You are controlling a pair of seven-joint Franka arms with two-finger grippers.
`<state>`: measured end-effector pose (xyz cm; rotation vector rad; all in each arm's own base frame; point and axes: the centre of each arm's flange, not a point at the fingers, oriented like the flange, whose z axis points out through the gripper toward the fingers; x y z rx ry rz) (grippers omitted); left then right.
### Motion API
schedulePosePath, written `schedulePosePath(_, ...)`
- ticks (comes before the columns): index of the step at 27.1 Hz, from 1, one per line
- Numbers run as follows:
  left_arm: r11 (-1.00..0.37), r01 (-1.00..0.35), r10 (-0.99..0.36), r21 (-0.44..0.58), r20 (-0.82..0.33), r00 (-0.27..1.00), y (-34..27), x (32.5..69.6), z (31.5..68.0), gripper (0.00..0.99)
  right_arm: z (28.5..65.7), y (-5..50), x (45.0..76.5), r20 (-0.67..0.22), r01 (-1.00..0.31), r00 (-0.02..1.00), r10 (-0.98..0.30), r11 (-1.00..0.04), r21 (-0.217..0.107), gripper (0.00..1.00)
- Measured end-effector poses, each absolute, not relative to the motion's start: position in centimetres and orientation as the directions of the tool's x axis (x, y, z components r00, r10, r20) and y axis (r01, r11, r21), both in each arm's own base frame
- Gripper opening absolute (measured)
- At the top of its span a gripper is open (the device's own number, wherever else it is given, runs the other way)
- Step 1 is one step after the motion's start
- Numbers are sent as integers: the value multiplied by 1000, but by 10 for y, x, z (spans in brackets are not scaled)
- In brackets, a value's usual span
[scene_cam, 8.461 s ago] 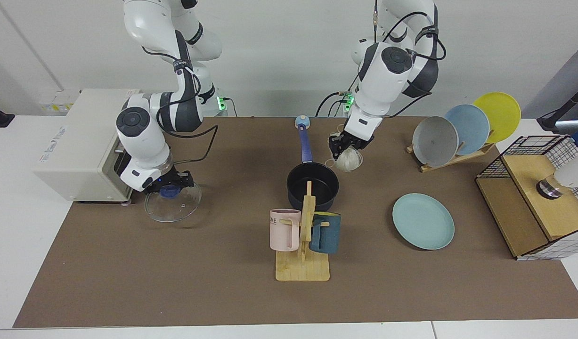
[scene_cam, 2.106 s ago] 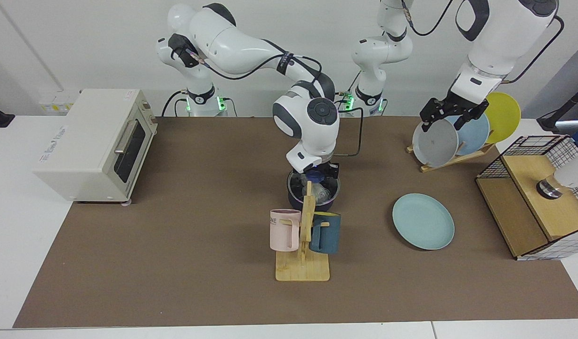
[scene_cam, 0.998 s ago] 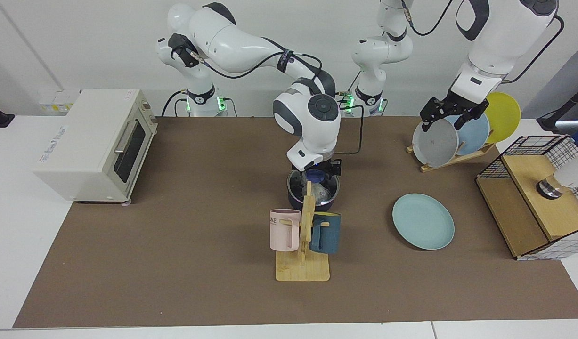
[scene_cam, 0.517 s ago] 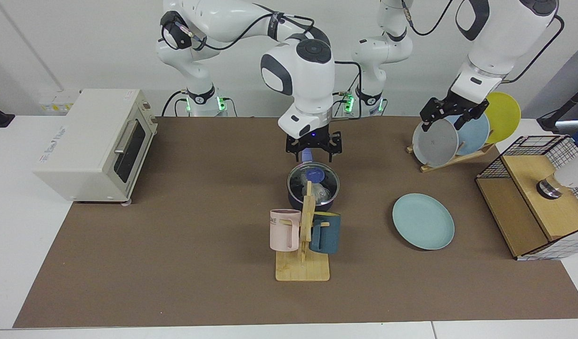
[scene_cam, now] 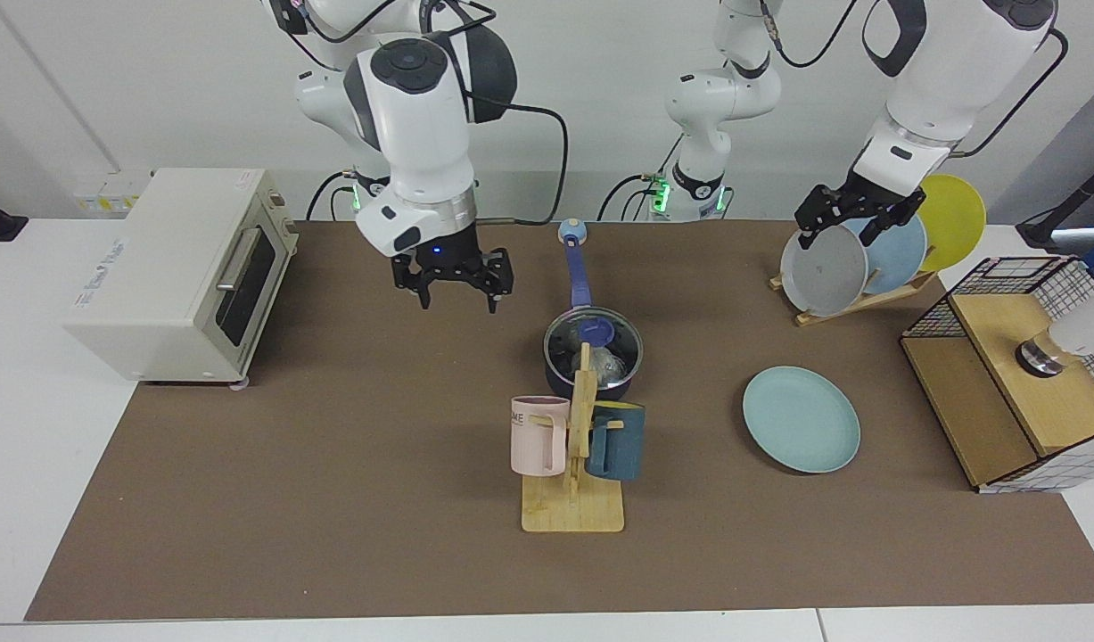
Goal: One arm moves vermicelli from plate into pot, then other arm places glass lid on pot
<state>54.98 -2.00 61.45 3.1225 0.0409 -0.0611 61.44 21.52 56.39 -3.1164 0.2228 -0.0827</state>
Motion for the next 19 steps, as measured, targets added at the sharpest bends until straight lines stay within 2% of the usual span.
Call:
schedulePosePath(5, -999, 27, 26, 18, -39, 999, -20, 550, 615, 991, 589, 154, 613, 53, -118, 992, -117, -993, 10, 1000)
schedulePosePath(12, -999, 27, 26, 18, -39, 999, -20, 550, 615, 991, 619, 90, 603, 42, -108, 993, -107, -994, 15, 1000)
schedulePosePath(15, -999, 27, 26, 18, -39, 999, -20, 550, 615, 991, 631, 69, 600, 56, -129, 990, -128, -992, 10, 1000)
schedulePosePath(19, -999, 27, 26, 18, -39, 999, -20, 550, 615, 991, 644, 45, 595, 74, -95, 993, -94, -995, 13, 1000)
